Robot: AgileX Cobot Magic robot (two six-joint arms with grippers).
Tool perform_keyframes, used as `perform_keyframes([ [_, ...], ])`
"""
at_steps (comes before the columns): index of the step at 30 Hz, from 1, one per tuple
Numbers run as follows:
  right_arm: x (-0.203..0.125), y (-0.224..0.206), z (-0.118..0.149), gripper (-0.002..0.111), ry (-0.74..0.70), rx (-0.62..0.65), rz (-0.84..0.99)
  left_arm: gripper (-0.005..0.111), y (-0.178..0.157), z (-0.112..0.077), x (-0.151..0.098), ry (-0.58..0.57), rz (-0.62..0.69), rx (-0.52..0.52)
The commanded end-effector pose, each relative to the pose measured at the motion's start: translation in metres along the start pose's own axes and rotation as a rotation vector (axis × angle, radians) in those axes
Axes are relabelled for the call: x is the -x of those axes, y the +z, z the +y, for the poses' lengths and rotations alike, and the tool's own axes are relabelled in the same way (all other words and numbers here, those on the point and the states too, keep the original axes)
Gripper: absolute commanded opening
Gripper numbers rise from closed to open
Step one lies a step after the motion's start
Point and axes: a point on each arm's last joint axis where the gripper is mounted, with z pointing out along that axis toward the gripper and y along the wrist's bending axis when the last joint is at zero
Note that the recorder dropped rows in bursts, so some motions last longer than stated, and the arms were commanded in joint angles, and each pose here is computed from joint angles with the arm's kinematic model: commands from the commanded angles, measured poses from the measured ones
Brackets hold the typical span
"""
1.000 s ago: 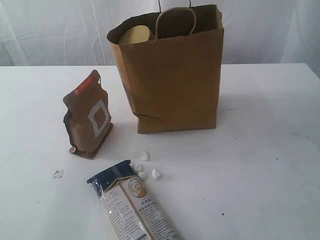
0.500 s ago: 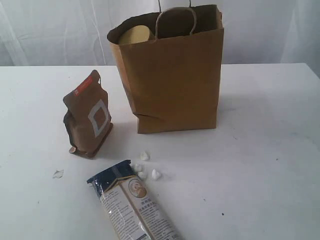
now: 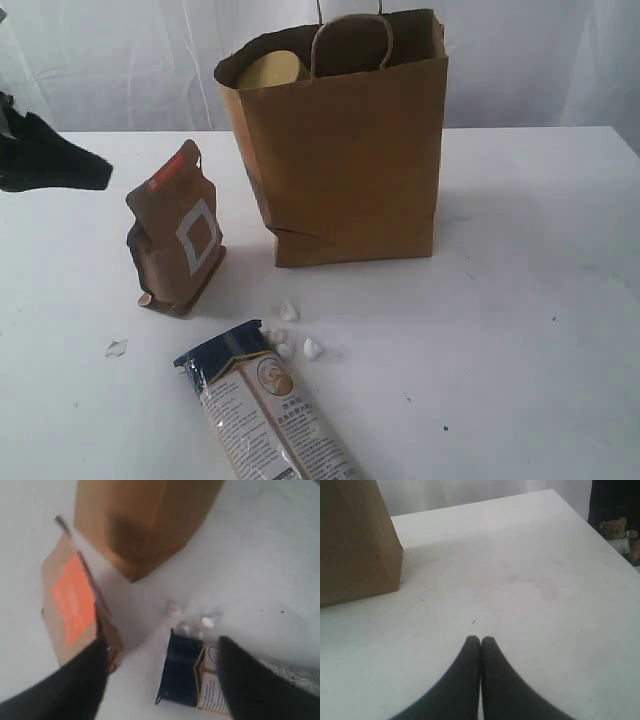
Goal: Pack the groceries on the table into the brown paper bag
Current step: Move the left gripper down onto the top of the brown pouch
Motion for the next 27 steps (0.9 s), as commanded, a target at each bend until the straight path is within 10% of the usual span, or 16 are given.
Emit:
perform_keyframes([
  [1,0.000,0.001,0.000,0.000,0.008,0.000,-0.006,0.092,0.005,-0.002,0.006,0.078,-0.059,-0.076],
  [18,0.000,0.001,0.000,0.000,0.008,0.000,-0.006,0.080,0.113,0.024,-0.006,0.154,0.055,0.114],
  [27,0.000,0.001,0.000,0.000,0.006,0.000,-0.006,0.030,0.122,0.037,-0.010,0.099,0.052,0.196],
])
